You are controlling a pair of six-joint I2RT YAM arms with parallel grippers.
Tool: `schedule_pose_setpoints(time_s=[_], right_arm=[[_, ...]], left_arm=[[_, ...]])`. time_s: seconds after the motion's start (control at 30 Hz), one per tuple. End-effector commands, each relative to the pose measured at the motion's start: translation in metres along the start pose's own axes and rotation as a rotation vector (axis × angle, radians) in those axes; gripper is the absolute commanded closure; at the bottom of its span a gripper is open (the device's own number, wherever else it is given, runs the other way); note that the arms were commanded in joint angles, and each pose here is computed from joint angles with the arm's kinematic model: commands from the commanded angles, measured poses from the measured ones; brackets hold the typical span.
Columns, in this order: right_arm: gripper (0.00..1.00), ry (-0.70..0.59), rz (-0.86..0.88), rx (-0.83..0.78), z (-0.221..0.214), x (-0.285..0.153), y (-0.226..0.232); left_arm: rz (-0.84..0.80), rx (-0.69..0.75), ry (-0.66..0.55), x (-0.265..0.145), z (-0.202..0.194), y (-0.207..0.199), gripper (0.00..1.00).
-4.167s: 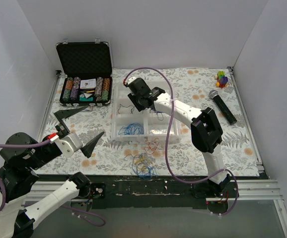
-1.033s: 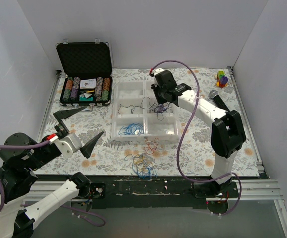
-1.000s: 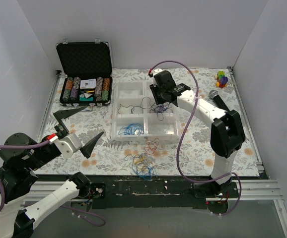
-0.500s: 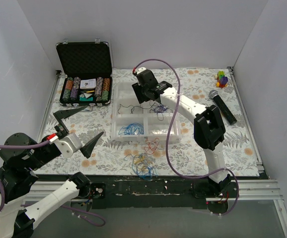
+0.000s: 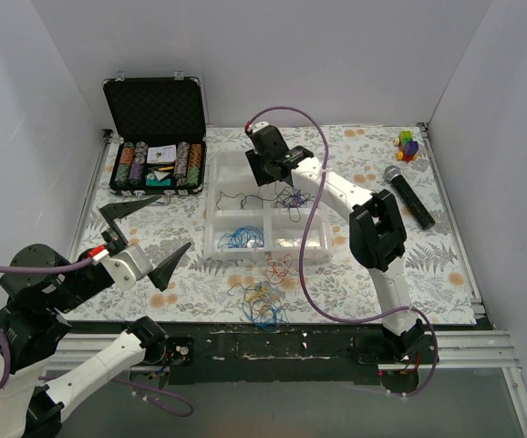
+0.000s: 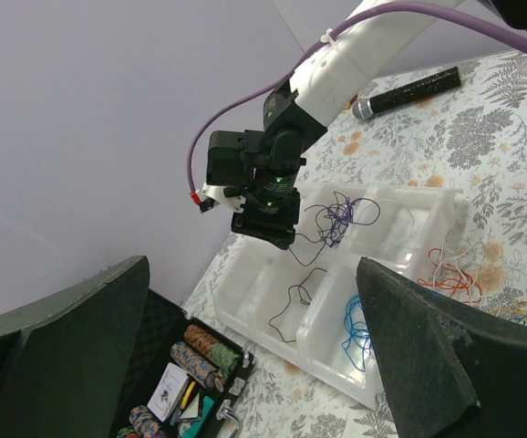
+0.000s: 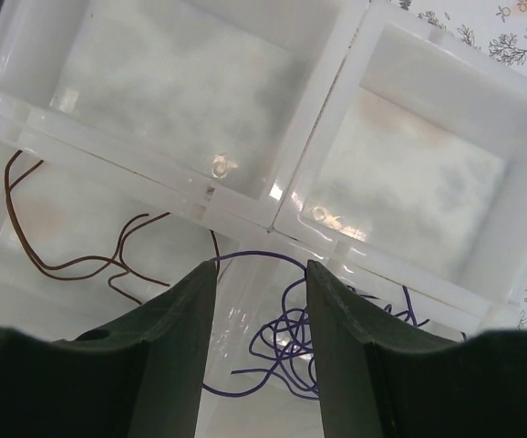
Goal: Untangle the cables
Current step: Place the cable in the bin.
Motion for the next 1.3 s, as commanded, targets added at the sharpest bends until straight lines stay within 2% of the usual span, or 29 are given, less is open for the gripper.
schedule_pose_setpoints(time_s=[0.0, 0.33, 0.47, 0.57, 0.83, 1.27], right_arm=[[0.49, -0.042, -0.001, 0.036, 0.014, 0.006, -0.003], [0.51, -0.017, 0.018, 0.035, 0.007, 0.014, -0.007], [0.56, -0.007, 0.028, 0.044, 0.004, 0.016, -0.008], [0.64, -0.005, 0.029, 0.049, 0.002, 0.016, -0.01], [0.99, -0.025, 0.014, 0.052, 0.003, 0.002, -0.015], [0.99, -0.036, -0.08, 0.086, -0.028, -0.033, -0.055]], left_arm=[[0.008, 0.002, 0.017, -0.001, -0.004, 0.0, 0.02], [0.014, 0.006, 0.016, -0.002, -0.004, 0.001, 0.02], [0.011, 0.004, 0.017, -0.002, -0.005, 0.0, 0.02], [0.013, 0.006, 0.017, -0.002, -0.004, 0.0, 0.02], [0.015, 0.011, 0.015, -0.003, -0.003, 0.001, 0.02], [0.012, 0.014, -0.001, -0.003, 0.001, 0.002, 0.02]])
Point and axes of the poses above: each gripper's point midway between its finger pads, its own x axis out along the fingers, its own y axis along the line the jaws close on, z = x × y, the point moved 4 cm from there along -x, back along the fingers, and after that the axes turned 2 degrees about -x, right-handed, at the moved point
